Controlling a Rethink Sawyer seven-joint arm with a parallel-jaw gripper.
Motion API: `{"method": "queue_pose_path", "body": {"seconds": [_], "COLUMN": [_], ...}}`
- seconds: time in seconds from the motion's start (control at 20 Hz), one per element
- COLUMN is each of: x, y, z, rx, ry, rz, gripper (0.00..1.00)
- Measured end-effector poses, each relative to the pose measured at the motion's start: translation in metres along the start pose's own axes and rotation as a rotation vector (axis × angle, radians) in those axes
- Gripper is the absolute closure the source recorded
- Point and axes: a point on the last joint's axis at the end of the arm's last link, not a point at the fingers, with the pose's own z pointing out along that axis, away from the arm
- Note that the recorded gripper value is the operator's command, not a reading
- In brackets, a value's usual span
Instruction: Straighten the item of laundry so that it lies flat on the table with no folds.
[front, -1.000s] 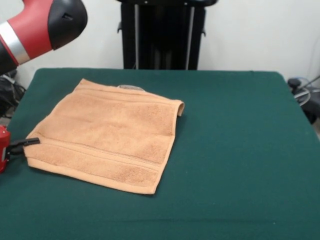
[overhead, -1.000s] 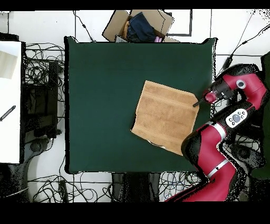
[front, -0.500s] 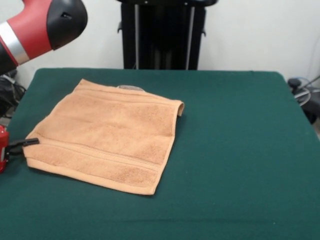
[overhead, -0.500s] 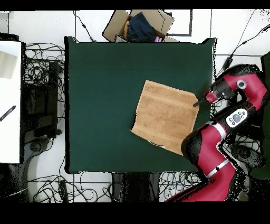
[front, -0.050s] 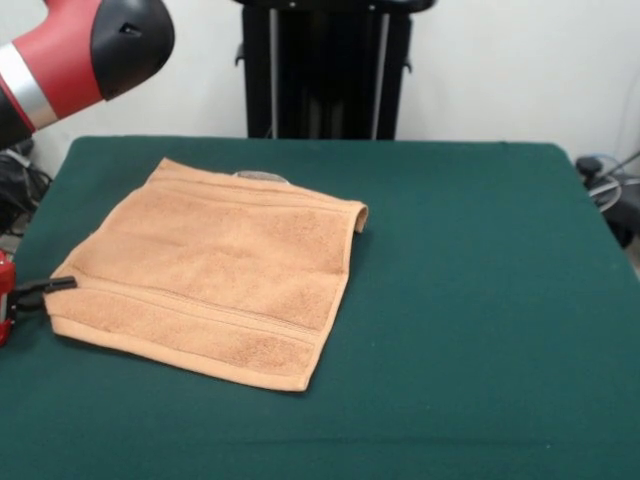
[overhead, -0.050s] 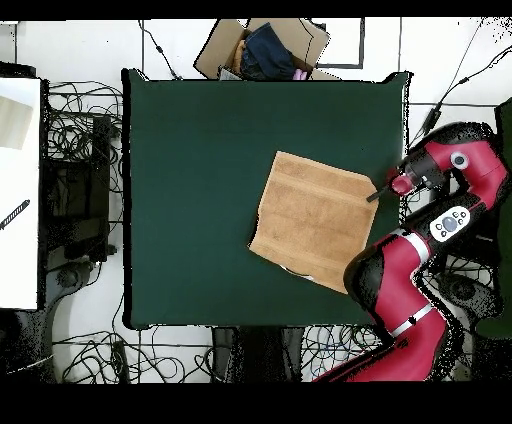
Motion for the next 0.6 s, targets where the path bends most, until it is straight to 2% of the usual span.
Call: {"method": "queue_pose_path", "body": {"seconds": [0.5,0.55,0.6], "x": [-0.0007,-0.0011,-0.0013], "y": [0.0000,0.0001,0.0006], "z": [-0.0003,-0.0003,-0.0006], "rx": [0.001,0.002,0.000], "ry": [0.004,0.006,0.006], "rz": [0.007,0.008,0.007], "gripper": [1.00,0.00,0.00]}}
